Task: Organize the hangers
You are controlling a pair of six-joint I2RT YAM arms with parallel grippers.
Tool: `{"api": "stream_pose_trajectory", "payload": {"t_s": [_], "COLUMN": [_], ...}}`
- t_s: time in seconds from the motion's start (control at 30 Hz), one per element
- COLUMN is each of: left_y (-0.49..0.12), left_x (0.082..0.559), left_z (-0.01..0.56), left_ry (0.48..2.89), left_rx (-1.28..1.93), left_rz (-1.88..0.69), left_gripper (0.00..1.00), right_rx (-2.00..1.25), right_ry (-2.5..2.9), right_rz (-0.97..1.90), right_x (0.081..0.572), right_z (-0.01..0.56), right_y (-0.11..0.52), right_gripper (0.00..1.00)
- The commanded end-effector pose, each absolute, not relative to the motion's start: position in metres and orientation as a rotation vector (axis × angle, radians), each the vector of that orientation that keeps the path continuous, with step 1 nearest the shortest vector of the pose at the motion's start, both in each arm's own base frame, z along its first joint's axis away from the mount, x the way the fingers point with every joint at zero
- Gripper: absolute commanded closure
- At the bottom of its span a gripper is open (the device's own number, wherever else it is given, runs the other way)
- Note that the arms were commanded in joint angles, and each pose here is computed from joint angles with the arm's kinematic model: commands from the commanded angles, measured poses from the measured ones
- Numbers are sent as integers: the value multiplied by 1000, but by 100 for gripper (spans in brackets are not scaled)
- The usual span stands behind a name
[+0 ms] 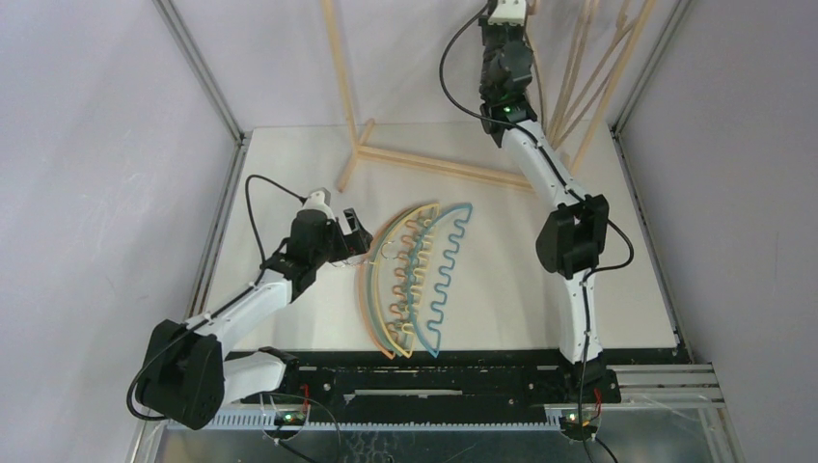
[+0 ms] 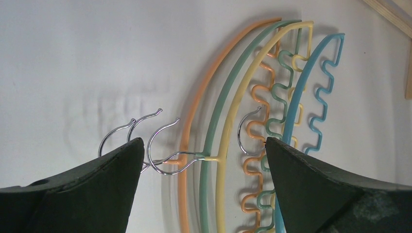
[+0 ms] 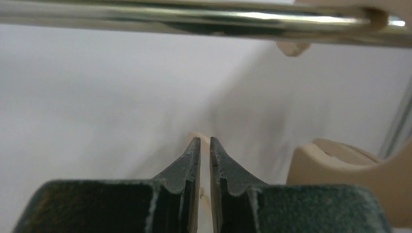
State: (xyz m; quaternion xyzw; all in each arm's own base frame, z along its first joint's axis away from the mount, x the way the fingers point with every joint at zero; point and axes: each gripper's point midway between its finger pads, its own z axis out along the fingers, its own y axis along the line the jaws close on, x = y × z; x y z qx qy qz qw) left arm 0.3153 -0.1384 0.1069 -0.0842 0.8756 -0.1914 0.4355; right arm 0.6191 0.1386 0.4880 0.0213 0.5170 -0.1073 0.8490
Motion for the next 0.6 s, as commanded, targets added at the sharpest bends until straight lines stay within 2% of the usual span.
{"api": "stream_pose_trajectory", "payload": {"t_s": [0.0, 0.57], "left_y": [-150, -154], "left_x": [331, 332], "left_z": [135, 131], "left_ry": [2095, 2110], "left_rx": [-174, -172], "left_rz": [-530, -547], "left_gripper": [0, 1], "right_rx": [165, 526], "right_ry": [1030, 967], "right_rz": [-321, -609], "right_x": [603, 546], "right_z": [506, 500], "right_y": [98, -37], "right_gripper": [83, 84]}}
